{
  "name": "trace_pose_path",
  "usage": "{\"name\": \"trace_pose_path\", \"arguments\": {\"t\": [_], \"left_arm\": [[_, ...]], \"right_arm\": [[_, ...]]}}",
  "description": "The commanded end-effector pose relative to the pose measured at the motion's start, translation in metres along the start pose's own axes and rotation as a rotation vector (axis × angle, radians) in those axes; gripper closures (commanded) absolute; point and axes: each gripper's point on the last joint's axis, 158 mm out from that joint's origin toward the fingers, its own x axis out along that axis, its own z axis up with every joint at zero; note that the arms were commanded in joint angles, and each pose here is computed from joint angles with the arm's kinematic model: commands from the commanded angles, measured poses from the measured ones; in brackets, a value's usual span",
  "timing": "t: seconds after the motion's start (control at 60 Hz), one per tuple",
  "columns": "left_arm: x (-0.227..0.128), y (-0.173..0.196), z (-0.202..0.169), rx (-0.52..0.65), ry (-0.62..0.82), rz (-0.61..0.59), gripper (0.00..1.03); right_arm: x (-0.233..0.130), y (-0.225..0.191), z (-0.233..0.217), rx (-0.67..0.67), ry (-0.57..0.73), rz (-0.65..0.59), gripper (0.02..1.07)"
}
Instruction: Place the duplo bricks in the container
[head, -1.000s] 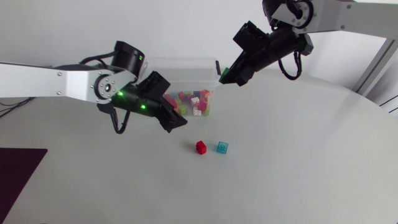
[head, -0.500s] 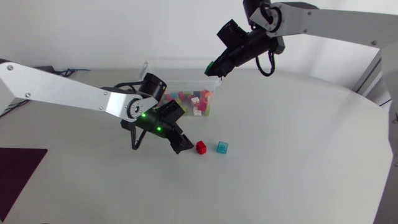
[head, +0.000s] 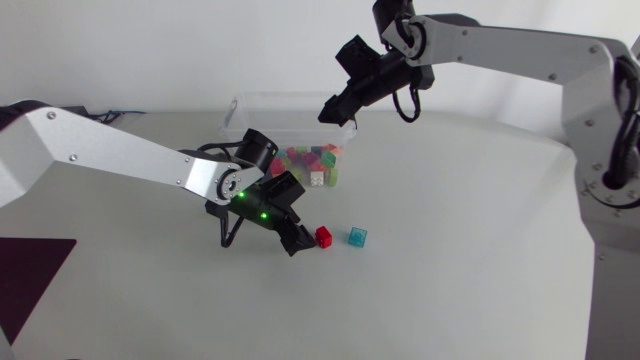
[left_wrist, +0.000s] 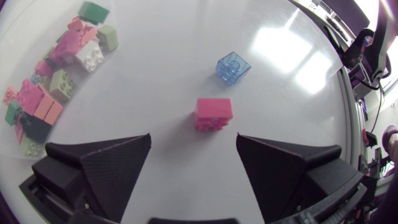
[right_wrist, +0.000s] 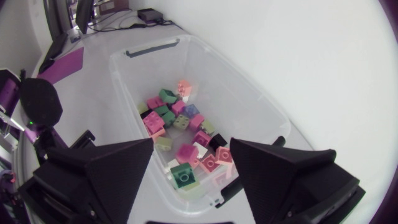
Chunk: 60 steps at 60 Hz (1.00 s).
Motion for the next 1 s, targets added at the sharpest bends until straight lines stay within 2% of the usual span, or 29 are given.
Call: {"name": "trace_pose_path", "arguments": {"t": [0.0,0.15,0.333,0.683,0.867,0.983], "left_arm": [[0.005,-0.005,-0.001,0.016,0.019,-0.012,0.09],[0.002,-0.011,-0.005,0.017,0.108,0.002,0.12],[-0.009,-0.028,0.008,0.030,0.176,-0.009,0.12],[-0.003,-0.035,0.017,0.057,0.300,0.049,0.12],[0.006,-0.024,0.012,0.041,0.359,0.087,0.12],[0.011,-0.020,0.008,0.036,0.397,0.098,0.16]], "right_arm": [[-0.036,-0.005,0.009,0.014,-0.043,-0.038,0.06],[-0.067,-0.003,-0.012,0.031,-0.051,-0.061,0.06],[-0.096,0.001,-0.048,0.061,-0.054,-0.080,0.06],[-0.115,0.017,-0.105,0.103,-0.038,-0.078,0.06],[-0.130,0.026,-0.124,0.122,-0.041,-0.077,0.06],[-0.139,0.038,-0.130,0.119,-0.047,-0.069,0.06]]}}
